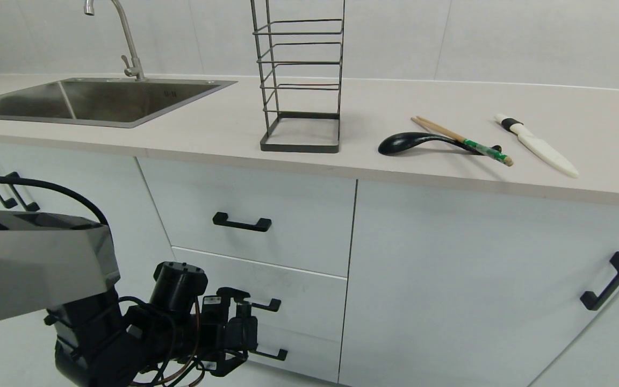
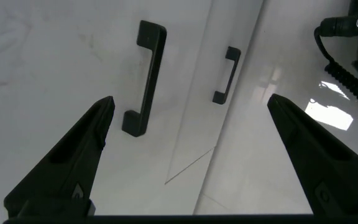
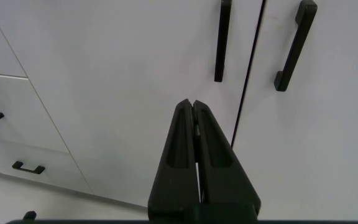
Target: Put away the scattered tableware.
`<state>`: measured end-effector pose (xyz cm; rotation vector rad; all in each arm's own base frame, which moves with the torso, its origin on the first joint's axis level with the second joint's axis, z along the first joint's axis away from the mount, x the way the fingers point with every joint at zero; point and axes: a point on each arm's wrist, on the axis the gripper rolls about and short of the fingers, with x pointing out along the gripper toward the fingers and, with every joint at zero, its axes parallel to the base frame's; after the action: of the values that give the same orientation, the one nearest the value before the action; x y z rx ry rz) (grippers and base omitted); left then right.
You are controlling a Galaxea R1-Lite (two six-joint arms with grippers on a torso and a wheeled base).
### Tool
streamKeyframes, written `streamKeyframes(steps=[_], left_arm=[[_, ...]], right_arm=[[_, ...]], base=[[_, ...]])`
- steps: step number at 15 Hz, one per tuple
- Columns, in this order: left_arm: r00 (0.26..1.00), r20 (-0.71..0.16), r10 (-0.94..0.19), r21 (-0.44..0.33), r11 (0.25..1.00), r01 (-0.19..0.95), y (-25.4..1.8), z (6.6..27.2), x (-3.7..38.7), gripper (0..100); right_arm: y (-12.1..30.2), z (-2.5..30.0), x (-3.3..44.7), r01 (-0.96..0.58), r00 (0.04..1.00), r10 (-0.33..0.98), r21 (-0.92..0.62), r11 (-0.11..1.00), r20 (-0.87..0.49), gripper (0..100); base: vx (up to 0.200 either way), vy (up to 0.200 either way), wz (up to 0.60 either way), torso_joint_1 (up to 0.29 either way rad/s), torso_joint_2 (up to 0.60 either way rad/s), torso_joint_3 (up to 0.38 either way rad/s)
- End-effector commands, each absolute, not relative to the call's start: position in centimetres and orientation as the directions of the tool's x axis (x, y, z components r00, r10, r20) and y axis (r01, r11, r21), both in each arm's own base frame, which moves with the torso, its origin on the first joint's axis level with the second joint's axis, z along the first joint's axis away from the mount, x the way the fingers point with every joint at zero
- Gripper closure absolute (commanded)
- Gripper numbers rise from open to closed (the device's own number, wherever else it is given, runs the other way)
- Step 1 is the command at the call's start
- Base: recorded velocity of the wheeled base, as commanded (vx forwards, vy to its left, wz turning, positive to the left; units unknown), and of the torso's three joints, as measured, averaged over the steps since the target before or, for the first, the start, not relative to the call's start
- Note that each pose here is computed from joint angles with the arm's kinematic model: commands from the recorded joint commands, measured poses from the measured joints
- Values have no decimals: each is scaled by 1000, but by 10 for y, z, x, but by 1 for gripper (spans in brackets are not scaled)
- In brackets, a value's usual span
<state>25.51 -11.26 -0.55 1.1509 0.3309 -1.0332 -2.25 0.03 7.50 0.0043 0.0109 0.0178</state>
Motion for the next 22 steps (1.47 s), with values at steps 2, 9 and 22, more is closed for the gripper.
streamKeyframes(steps=[2,9,22], left_arm=[[520,-693,-498,586,29,809,-118,-17,268,0],[521,-692,-501,587,31,809,-125,-31,285,0],[504,-706,-498,572,19,820,-128,-51,288,0]], right_arm=[[0,75,-22,-18,1000,18,5,1000,-12,100],[0,75,-22,-18,1000,18,5,1000,-12,100],[0,75,-22,-18,1000,18,5,1000,-11,100]], base=[[0,0,0,0,0,0],[0,0,0,0,0,0],[0,0,0,0,0,0]])
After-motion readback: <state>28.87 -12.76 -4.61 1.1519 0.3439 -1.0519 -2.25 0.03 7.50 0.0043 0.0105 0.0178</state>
